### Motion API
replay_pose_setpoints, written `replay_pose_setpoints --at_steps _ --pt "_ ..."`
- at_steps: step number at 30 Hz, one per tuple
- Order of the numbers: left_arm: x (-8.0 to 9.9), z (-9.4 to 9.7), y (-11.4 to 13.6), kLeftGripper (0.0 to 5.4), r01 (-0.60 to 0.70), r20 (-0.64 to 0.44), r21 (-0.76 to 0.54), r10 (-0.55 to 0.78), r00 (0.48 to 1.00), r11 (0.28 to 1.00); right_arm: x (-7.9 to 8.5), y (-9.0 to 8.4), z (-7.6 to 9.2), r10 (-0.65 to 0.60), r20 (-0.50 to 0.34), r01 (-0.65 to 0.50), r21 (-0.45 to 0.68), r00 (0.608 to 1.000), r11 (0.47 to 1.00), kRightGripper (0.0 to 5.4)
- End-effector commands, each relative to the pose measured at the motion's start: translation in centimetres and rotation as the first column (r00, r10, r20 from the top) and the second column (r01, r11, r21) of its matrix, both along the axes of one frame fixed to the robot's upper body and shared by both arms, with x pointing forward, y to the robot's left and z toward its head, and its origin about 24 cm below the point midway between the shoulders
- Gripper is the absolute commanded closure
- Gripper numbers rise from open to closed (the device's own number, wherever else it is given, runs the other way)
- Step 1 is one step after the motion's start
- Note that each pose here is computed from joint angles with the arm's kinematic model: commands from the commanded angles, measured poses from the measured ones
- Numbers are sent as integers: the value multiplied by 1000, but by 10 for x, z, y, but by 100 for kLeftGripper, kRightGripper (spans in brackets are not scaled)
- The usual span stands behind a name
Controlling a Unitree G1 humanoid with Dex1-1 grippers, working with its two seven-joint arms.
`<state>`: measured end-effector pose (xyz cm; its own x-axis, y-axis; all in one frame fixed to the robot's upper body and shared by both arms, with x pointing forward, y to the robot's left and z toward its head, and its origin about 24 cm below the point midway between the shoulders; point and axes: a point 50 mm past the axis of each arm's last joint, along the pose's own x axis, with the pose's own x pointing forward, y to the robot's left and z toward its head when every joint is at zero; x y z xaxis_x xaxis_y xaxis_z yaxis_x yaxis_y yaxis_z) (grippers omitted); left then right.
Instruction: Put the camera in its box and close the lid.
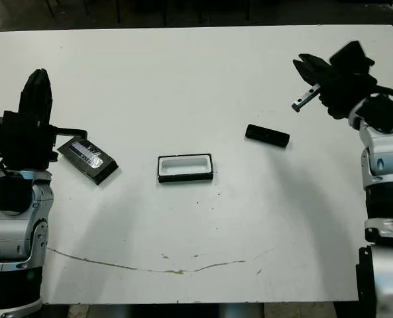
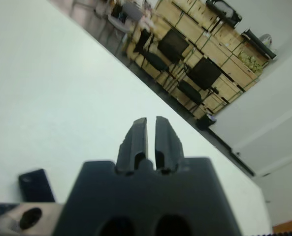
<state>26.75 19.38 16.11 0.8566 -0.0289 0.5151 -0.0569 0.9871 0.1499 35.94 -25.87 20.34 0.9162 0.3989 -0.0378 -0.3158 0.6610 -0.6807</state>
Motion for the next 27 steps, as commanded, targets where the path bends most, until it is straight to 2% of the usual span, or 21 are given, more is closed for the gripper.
replay_pose_setpoints --at_steps 1,6,9,11,17,20,27 --pt "-1 -7 5 539 -15 -36 4 15 999 1000 6 -9 -3 -13 -69 9 -55 998 998 540" --pt "-1 -8 6 539 -15 -41 2 15 999 1000 14 -18 -6 9 -229 -6 12 973 1000 540" --pt "-1 -8 6 540 -21 -42 7 21 999 1000 14 -20 -4 35 -312 -29 25 949 999 509" --pt "-1 -9 6 540 -18 -41 7 19 999 1000 13 -21 -4 64 -348 -53 43 935 998 479" --pt "-1 -10 7 540 -19 -45 5 20 999 1000 9 -21 -6 174 -481 -133 119 859 984 376" --pt "-1 -10 7 540 -14 -44 2 14 999 1000 8 -19 -10 223 -522 -184 126 823 975 325" --pt "-1 -13 8 540 -17 -50 0 17 999 1000 3 -16 -24 340 -582 -260 220 738 940 204"
